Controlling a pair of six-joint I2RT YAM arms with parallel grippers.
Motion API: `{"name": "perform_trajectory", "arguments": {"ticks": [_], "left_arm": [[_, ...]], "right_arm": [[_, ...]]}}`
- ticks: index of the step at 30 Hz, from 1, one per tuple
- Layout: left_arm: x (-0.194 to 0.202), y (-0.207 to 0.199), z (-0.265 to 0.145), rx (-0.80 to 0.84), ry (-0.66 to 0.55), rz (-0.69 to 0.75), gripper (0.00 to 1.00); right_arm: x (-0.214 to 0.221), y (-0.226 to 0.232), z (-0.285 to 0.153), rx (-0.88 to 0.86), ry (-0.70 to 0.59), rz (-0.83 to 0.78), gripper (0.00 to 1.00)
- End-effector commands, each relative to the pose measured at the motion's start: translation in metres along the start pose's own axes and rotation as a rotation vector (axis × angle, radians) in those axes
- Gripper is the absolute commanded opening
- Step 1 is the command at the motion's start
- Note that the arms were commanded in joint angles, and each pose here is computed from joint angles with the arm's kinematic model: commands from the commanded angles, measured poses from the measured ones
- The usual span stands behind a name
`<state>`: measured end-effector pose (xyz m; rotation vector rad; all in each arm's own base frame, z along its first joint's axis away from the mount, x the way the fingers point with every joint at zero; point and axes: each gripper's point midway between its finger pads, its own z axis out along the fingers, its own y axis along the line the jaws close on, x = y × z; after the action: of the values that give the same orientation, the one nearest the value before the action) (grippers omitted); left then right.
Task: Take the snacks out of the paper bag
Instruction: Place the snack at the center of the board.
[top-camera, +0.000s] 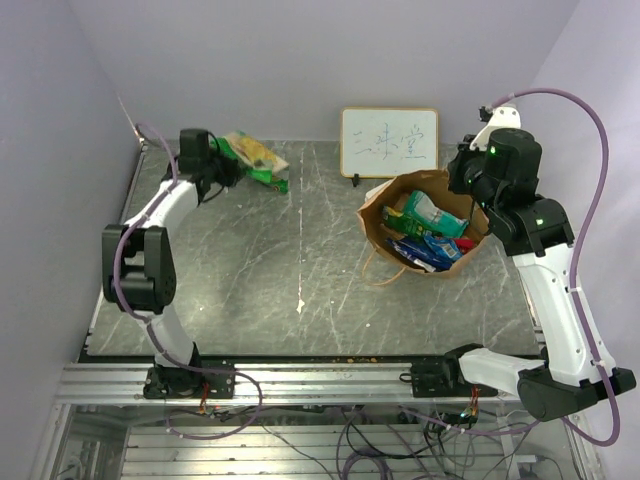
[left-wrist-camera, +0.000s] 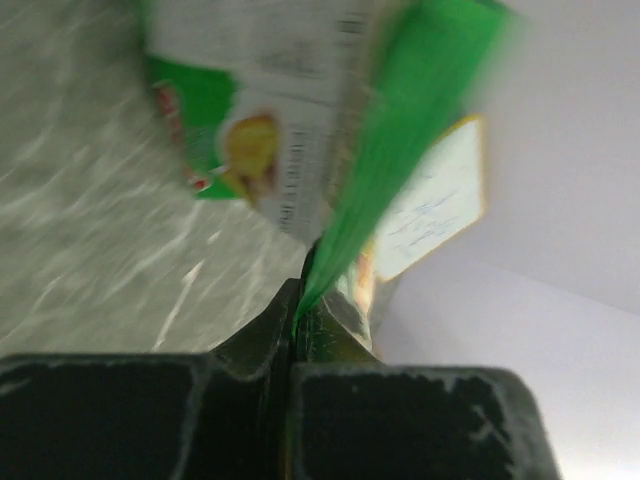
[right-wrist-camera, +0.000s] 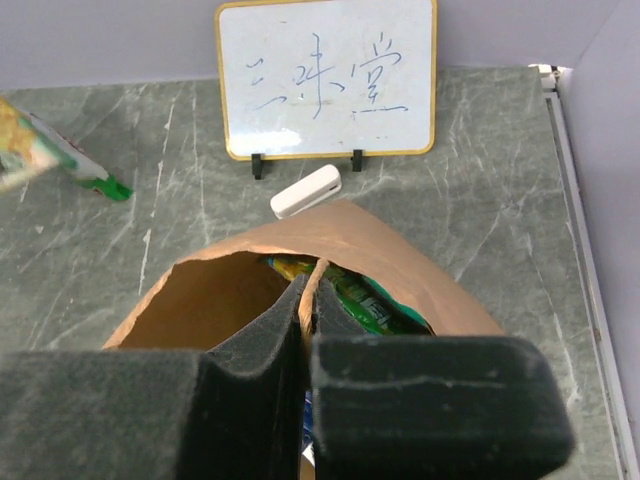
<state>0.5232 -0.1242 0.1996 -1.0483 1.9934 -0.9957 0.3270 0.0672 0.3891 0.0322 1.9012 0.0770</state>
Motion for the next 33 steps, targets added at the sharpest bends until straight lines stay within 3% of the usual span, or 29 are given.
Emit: {"name": "perform_trajectory", "arguments": {"ticks": [1, 11, 17, 21, 25, 33], "left_arm": [[0.031, 0.031, -0.038, -0.012, 0.038, -0.034, 0.08], [0.11, 0.153, -0.108, -0.212, 0.138, -0.129, 0.15], [0.165, 0.194, -0.133, -0.263, 0.226, -0.136, 0.37], [0.2, 0.202, -0.149, -0.279, 0.309, -0.081, 0.61], [0.207, 0.201, -0.177, -0.315, 0.332, -0.024, 0.82], [0.191, 0.157, -0.216, -0.257, 0.297, 0.041, 0.87]], "right_arm": [[-0.006, 0.008, -0.003, -0.044, -0.025, 0.018, 0.0], [-0.002, 0.018, 0.0, -0.095, -0.019, 0.01, 0.0], [0.004, 0.019, 0.0, -0.109, -0.009, 0.011, 0.0], [0.008, 0.023, -0.001, -0.128, 0.001, 0.019, 0.0], [0.014, 0.032, -0.007, -0.188, 0.027, 0.017, 0.0], [0.064, 0.11, -0.065, -0.747, 0.227, 0.017, 0.0]]}}
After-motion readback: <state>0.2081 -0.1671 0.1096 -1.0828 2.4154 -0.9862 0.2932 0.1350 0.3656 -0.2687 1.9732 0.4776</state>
